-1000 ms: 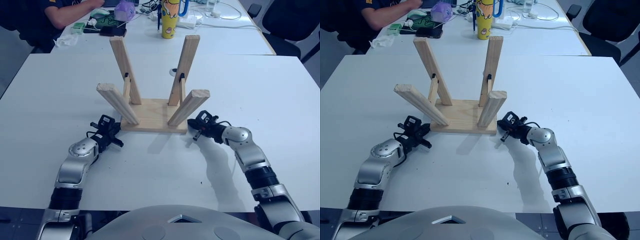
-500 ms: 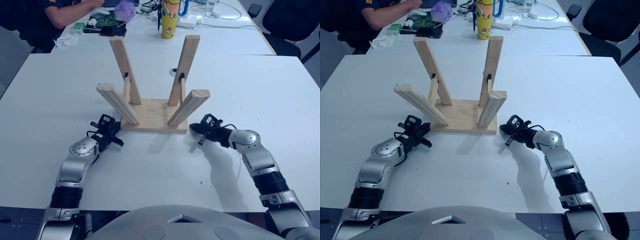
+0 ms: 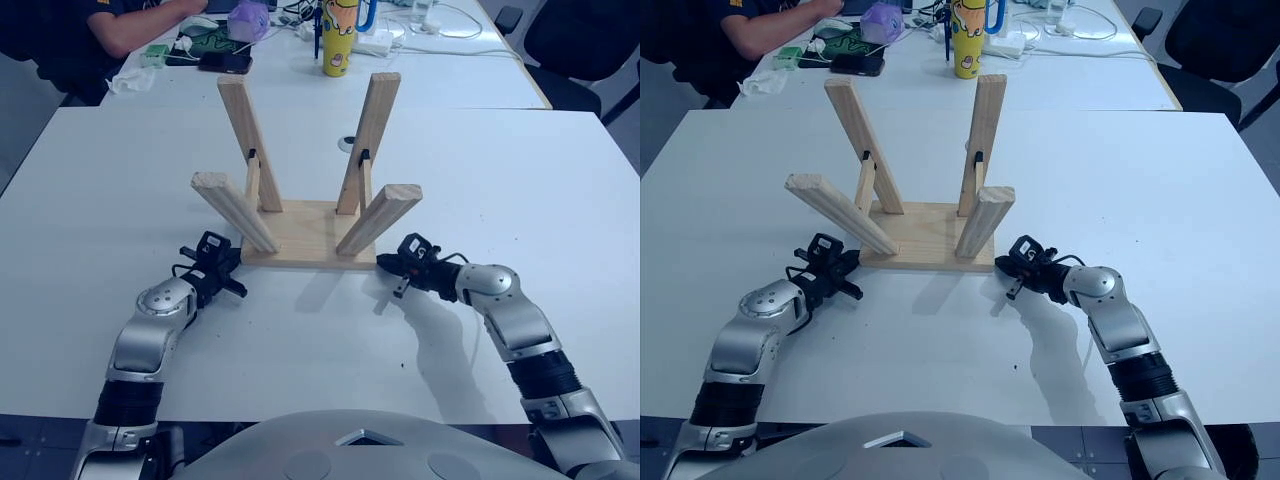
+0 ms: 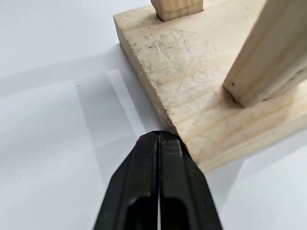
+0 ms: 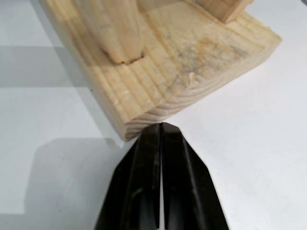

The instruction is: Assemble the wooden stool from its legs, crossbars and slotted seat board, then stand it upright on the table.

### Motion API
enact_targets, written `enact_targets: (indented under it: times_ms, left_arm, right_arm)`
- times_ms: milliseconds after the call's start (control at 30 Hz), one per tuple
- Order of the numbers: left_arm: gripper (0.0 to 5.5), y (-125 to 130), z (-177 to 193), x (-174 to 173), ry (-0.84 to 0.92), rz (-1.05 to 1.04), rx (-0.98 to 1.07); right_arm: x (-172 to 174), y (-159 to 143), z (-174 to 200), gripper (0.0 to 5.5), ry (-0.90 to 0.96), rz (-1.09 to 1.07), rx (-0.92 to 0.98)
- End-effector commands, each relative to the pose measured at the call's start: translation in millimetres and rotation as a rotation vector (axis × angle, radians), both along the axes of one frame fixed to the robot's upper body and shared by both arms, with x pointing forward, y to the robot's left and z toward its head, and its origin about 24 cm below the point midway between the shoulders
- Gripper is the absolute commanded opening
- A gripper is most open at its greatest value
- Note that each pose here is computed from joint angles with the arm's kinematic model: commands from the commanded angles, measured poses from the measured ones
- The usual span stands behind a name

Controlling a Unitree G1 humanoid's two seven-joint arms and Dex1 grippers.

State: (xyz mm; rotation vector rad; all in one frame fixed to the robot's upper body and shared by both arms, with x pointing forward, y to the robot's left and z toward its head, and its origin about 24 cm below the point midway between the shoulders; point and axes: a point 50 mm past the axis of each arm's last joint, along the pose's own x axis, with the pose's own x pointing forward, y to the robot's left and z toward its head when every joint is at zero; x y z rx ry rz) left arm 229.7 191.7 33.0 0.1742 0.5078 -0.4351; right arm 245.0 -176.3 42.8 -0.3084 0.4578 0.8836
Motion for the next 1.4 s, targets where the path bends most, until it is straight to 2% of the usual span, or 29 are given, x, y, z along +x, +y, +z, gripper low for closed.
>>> enact_targets:
  times_ms: [33, 333, 700, 800, 1133, 1400]
  left_arm:
    - [0.00, -24.7, 25.4, 6.7, -0.076, -0.098, -0.087]
    - [0.00, -28.3, 76.3, 15.6, -0.230, -0.112, -0.097]
    - [0.00, -31.8, 91.4, 16.7, -0.266, -0.117, -0.094]
    - [0.00, -28.4, 87.3, 16.5, -0.250, -0.100, -0.081]
    - [0.00, 14.5, 33.4, 20.9, -0.071, 0.114, 0.155]
    - [0.00, 9.5, -3.3, 26.7, -0.024, 0.109, 0.175]
  right_arm:
    - [9.6, 30.6, 47.3, 0.02, -0.143, 0.115, 0.181]
    - [18.3, 29.1, 70.5, 0.02, -0.203, 0.112, 0.190]
    - [24.5, 32.8, 99.5, 0.02, -0.286, 0.131, 0.225]
    - [25.5, 27.1, 89.5, 0.02, -0.265, 0.114, 0.177]
    - [44.1, -2.7, 44.5, 0.02, -0.205, -0.063, -0.074]
    - [52.2, 9.4, 8.2, 0.02, -0.189, -0.081, -0.119]
